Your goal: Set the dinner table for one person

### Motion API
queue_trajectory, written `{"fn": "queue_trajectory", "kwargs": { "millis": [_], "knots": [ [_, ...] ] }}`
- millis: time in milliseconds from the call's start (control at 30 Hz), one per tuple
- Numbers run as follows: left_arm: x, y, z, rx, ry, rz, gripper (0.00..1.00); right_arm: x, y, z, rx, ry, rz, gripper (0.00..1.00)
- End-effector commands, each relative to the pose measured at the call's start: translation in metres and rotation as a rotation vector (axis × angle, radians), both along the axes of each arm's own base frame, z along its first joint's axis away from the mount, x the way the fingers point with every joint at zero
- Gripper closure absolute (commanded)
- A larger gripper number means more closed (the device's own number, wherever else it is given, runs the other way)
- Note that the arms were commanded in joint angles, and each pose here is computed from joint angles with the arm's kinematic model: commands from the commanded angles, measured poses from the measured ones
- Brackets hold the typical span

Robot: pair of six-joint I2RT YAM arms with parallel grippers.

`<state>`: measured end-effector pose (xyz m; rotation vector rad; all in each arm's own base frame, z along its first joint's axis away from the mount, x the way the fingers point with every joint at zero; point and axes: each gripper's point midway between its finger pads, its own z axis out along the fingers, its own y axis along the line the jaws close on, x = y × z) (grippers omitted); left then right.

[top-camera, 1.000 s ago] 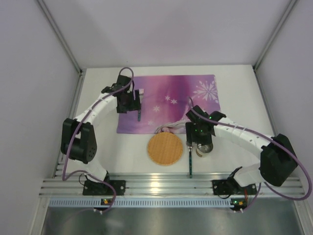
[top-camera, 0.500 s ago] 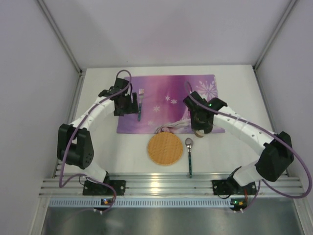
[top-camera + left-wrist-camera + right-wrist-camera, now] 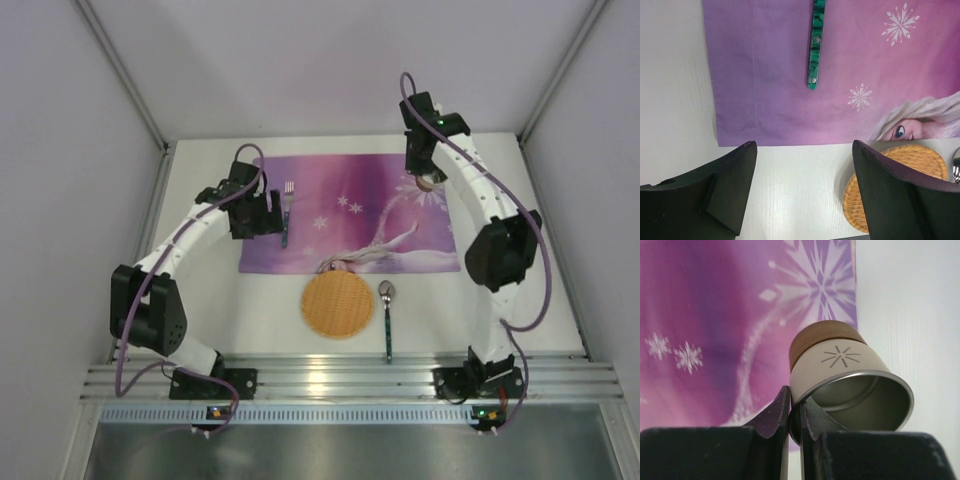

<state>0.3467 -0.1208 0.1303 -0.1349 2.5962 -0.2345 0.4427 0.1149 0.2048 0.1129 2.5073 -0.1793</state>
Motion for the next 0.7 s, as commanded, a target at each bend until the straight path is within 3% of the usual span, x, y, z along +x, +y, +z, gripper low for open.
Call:
{"fn": "queue_trajectory", "kwargs": {
  "millis": [0,100,200,400,667],
  "knots": [
    [-0.013,-0.004,0.010,-0.053,-0.002,0.001,0.18,0.053,-0.008,-0.006,0.016,-0.026,-0.001,1.00],
    [-0.020,-0.005,0.006,-0.067,0.007,0.006,0.18,0.079,-0.001,-0.009,0.095,-0.055,-0.017,1.00],
    [-0.024,-0.006,0.002,-0.083,0.012,0.013,0.18,0.096,0.009,-0.050,0.131,-0.017,-0.029,1.00],
    [-0.031,-0.006,-0.009,-0.083,0.038,0.001,0.19,0.117,0.028,-0.086,0.208,-0.017,-0.019,1.00],
    [-0.028,-0.009,-0.018,-0.078,0.070,-0.024,0.19,0.140,0.030,-0.089,0.213,-0.102,-0.036,1.00]
  ]
}}
